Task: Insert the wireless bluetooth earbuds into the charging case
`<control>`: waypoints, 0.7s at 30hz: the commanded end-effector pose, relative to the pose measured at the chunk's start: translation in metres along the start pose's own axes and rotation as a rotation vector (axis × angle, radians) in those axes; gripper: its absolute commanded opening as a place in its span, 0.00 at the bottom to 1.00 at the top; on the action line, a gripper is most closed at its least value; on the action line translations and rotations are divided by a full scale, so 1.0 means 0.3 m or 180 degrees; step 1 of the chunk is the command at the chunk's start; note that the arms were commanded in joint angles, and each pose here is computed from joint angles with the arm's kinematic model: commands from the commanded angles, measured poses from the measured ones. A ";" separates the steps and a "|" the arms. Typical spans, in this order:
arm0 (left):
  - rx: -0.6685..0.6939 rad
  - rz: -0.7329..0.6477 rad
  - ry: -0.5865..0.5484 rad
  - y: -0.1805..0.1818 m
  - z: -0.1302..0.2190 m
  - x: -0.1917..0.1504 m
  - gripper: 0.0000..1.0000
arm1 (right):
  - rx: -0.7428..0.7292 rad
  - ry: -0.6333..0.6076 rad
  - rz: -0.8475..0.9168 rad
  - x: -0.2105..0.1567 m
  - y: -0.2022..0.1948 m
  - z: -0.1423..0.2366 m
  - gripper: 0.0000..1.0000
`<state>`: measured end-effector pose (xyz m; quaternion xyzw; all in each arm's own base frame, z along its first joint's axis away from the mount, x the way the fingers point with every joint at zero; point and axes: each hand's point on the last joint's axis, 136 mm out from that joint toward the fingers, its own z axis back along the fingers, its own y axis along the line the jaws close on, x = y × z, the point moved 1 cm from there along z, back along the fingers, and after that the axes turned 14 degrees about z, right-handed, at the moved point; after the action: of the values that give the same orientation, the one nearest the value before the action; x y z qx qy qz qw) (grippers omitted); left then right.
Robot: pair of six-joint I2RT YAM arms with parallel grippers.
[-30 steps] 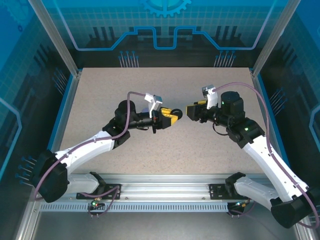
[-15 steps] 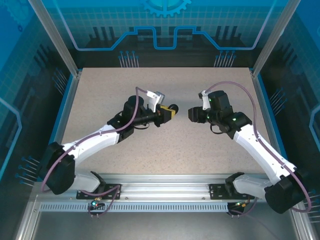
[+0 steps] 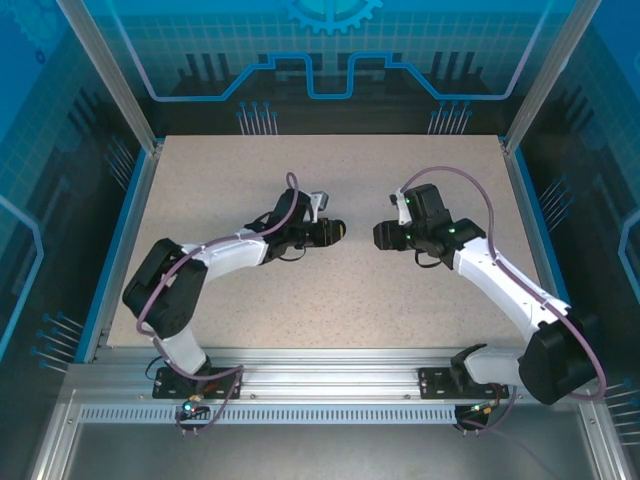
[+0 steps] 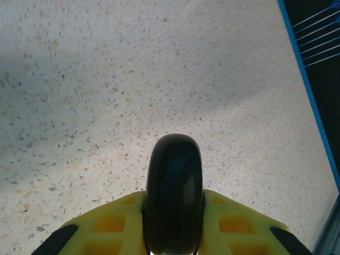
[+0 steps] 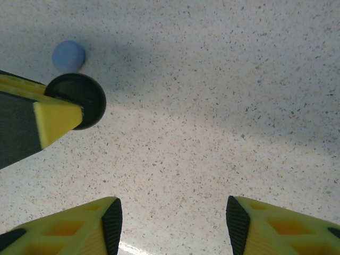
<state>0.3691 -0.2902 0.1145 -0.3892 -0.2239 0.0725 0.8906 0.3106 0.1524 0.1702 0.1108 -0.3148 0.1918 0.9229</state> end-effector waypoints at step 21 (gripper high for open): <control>0.0225 0.0800 0.0572 0.126 -0.185 -0.067 0.13 | 0.0190 0.0369 0.0032 -0.072 0.009 -0.104 0.57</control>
<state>0.3738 -0.3063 0.0461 -0.3803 -0.1066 0.1416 0.9077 0.3107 0.1609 0.1381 0.1238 -0.2634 0.2075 0.9340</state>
